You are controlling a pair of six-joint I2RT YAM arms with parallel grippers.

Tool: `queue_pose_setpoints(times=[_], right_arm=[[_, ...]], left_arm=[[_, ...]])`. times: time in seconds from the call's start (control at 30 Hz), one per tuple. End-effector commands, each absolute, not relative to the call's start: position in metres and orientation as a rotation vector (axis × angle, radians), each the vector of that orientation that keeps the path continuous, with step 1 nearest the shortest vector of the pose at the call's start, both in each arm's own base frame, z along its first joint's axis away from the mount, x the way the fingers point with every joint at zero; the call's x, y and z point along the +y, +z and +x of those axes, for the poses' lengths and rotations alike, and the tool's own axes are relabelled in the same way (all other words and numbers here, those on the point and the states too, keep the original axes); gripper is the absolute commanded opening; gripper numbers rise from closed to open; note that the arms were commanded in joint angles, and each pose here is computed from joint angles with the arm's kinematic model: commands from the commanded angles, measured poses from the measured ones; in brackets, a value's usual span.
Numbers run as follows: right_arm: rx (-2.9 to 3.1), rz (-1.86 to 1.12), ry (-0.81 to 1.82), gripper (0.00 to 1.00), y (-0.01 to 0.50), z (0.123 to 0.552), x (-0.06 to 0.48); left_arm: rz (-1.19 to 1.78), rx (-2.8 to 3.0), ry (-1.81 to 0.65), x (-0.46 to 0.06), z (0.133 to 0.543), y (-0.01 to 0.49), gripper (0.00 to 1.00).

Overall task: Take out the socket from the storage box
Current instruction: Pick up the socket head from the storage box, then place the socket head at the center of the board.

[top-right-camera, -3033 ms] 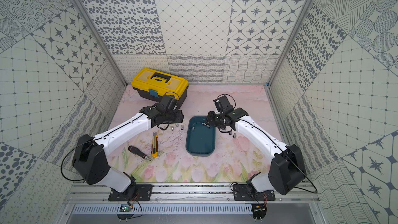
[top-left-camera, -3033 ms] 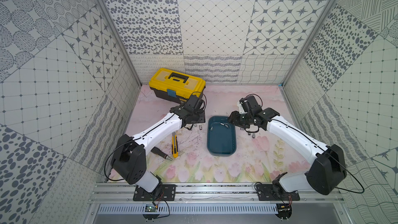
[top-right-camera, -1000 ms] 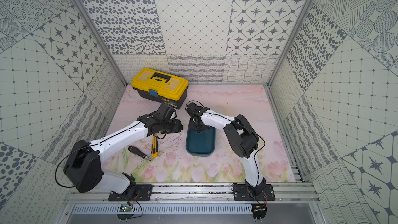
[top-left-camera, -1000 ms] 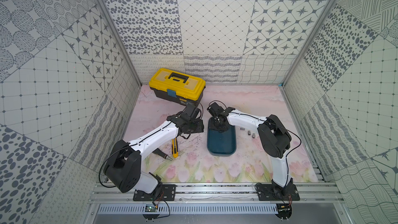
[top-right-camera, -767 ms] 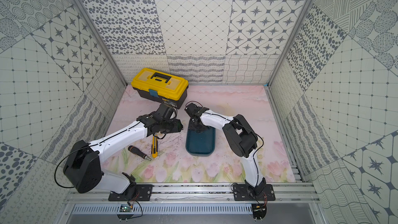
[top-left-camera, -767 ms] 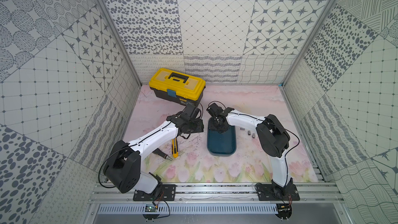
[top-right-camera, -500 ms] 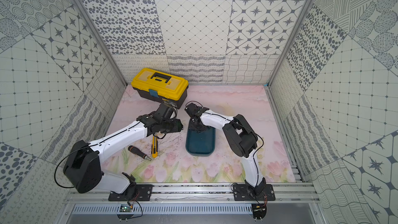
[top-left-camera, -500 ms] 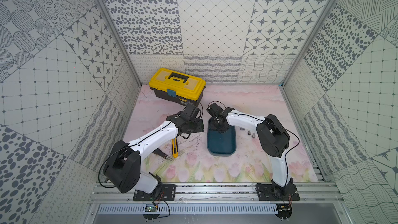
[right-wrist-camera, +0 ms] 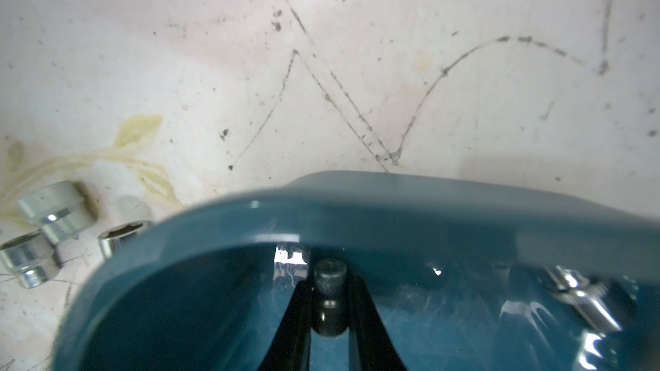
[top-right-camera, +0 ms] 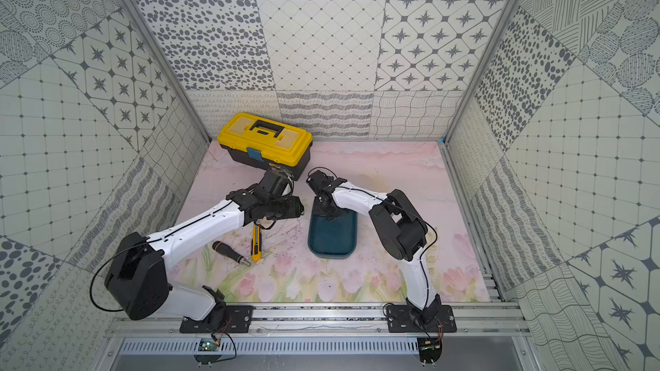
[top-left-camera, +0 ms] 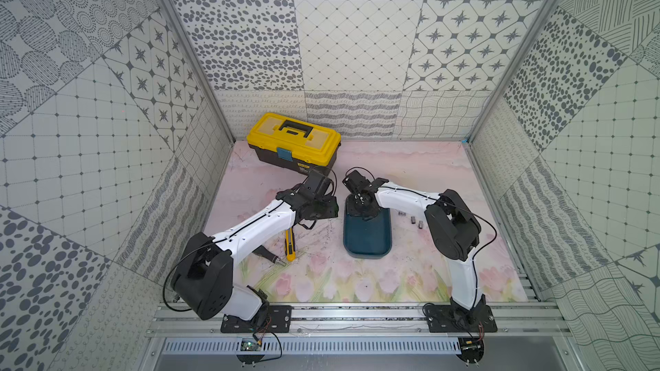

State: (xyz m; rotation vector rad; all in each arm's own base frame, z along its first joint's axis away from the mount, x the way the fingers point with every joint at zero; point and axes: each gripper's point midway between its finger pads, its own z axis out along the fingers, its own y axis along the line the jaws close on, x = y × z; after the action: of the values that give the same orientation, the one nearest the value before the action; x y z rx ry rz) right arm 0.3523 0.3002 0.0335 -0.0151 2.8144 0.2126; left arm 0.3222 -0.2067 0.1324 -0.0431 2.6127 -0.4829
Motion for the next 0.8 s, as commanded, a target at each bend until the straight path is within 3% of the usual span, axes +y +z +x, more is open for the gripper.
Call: queue_pose_setpoints(times=[0.0, 0.23, 0.5, 0.77], right_arm=[[2.770, -0.027, 0.253, 0.13, 0.052, 0.356, 0.299], [2.708, -0.054, 0.293, 0.13, 0.097, 0.350, 0.283], [2.617, 0.003, 0.269, 0.13, 0.152, 0.338, 0.226], [2.625, 0.061, 0.212, 0.15, 0.148, 0.323, 0.167]], left_arm=[[-0.049, 2.587, -0.488, -0.206, 0.327, 0.139, 0.57], [-0.047, 2.581, -0.487, -0.204, 0.326, 0.142, 0.58], [-0.048, 2.580, -0.484, -0.204, 0.325, 0.143, 0.58], [-0.050, 2.579, -0.495, -0.205, 0.326, 0.144, 0.58]])
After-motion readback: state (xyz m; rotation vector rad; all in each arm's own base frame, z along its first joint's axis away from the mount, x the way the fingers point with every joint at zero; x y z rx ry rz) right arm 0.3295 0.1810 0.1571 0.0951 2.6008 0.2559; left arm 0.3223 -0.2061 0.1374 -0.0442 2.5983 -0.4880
